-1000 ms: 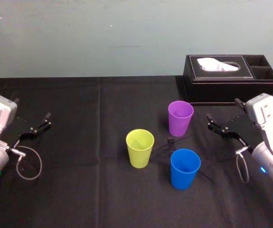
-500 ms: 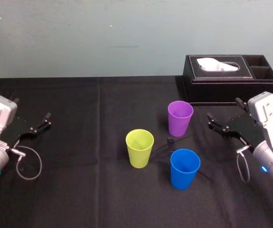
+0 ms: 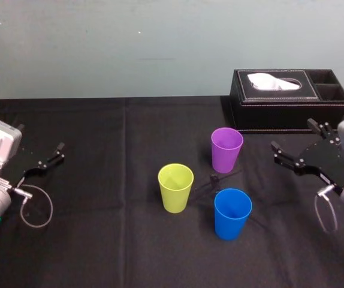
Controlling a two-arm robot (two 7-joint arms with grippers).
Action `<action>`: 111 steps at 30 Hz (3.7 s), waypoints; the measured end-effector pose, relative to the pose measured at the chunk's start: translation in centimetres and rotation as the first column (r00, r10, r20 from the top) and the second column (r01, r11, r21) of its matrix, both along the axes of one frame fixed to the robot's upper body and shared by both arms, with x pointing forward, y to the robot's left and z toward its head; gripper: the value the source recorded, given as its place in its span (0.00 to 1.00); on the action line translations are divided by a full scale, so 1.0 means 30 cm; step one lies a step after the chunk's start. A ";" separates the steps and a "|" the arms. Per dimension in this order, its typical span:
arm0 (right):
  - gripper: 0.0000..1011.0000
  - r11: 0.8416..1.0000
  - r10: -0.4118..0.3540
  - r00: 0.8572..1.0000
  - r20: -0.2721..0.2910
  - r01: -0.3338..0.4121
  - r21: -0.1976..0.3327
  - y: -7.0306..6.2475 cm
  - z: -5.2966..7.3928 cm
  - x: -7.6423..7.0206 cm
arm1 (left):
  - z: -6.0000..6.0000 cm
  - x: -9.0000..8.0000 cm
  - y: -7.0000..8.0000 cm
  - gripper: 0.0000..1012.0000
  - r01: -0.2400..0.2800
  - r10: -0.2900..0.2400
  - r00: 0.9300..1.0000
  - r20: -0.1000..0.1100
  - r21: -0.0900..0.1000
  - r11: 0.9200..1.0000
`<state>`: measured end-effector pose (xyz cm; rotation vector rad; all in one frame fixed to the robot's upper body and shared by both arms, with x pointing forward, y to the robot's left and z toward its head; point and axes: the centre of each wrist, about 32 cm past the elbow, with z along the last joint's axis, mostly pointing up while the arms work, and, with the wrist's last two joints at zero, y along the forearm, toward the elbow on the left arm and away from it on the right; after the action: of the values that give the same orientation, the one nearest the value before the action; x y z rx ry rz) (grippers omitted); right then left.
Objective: Stack the three plastic cups sequentially using one hand.
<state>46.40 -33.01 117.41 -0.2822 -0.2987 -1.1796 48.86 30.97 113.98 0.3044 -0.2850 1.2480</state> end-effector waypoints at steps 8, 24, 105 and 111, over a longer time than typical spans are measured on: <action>0.99 0.998 0.067 0.998 -0.014 -0.067 -0.002 -0.054 0.056 -0.055 | 0.000 0.000 0.000 1.00 0.000 0.000 1.000 0.000 0.000 1.000; 0.99 0.941 0.338 0.931 -0.136 -0.333 0.056 -0.169 0.104 -0.117 | 0.000 0.000 0.000 1.00 0.000 0.000 1.000 0.000 0.000 1.000; 0.99 0.838 0.545 0.780 -0.309 -0.517 0.174 -0.089 -0.064 -0.060 | 0.000 0.000 0.000 1.00 0.000 0.000 1.000 0.000 0.000 1.000; 0.99 0.837 0.547 0.778 -0.309 -0.516 0.182 -0.081 -0.068 -0.055 | 0.000 0.000 0.000 1.00 0.000 0.000 1.000 0.000 0.000 1.000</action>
<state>44.74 -35.44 115.39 -0.2995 -0.0029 -0.5568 48.86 30.97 113.98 0.3045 -0.2851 1.2479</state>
